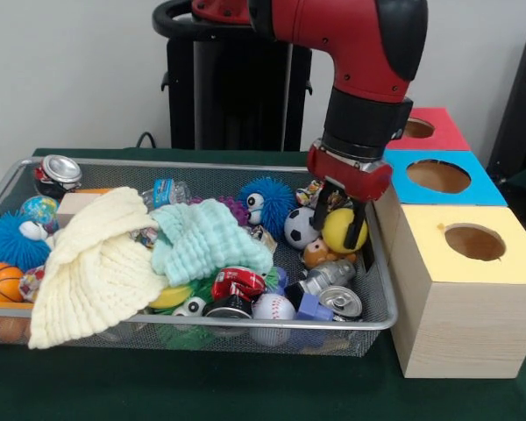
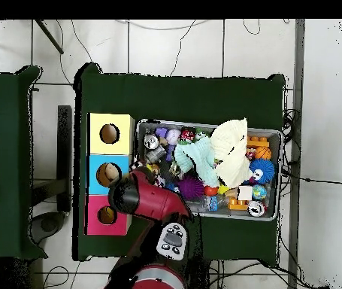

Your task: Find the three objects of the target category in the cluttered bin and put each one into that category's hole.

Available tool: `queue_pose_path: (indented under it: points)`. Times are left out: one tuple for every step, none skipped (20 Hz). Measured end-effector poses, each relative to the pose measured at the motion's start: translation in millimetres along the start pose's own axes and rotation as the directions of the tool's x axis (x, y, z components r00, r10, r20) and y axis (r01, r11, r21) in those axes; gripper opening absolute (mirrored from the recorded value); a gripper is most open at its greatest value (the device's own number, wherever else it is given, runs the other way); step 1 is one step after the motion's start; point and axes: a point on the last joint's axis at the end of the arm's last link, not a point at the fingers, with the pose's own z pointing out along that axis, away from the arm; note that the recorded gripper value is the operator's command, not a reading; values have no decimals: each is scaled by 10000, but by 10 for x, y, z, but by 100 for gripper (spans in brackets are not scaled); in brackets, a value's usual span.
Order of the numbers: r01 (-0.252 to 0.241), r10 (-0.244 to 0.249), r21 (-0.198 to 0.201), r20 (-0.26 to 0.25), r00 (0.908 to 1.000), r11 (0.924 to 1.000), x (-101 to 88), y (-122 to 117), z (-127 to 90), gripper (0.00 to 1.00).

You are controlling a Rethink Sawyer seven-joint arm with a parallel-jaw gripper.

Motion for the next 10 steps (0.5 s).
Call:
queue_pose_path:
  points:
    - [-60, 60, 5, 48, 10000, 10000, 7, -19, 26, 100]
    - [-103, 103, -2, 94, 9999, 9999, 9, -30, 46, 100]
    - [-150, 150, -13, 139, 9998, 9999, 11, -37, 63, 100]
    - [-210, 211, -44, 209, 9996, 9998, 12, -39, 88, 100]
    - [-252, 254, -77, 276, 9993, 9997, 14, -39, 114, 100]
    - [-280, 283, -91, 310, 9991, 9996, 17, -40, 132, 100]
    - [-304, 308, -98, 338, 9990, 9995, 20, -42, 149, 100]
    - [-340, 343, -89, 366, 9987, 9994, 23, -51, 176, 100]
    - [-360, 362, -78, 375, 9986, 9993, 28, -60, 198, 100]
    - [-361, 364, -81, 417, 9985, 9993, 31, -72, 234, 100]
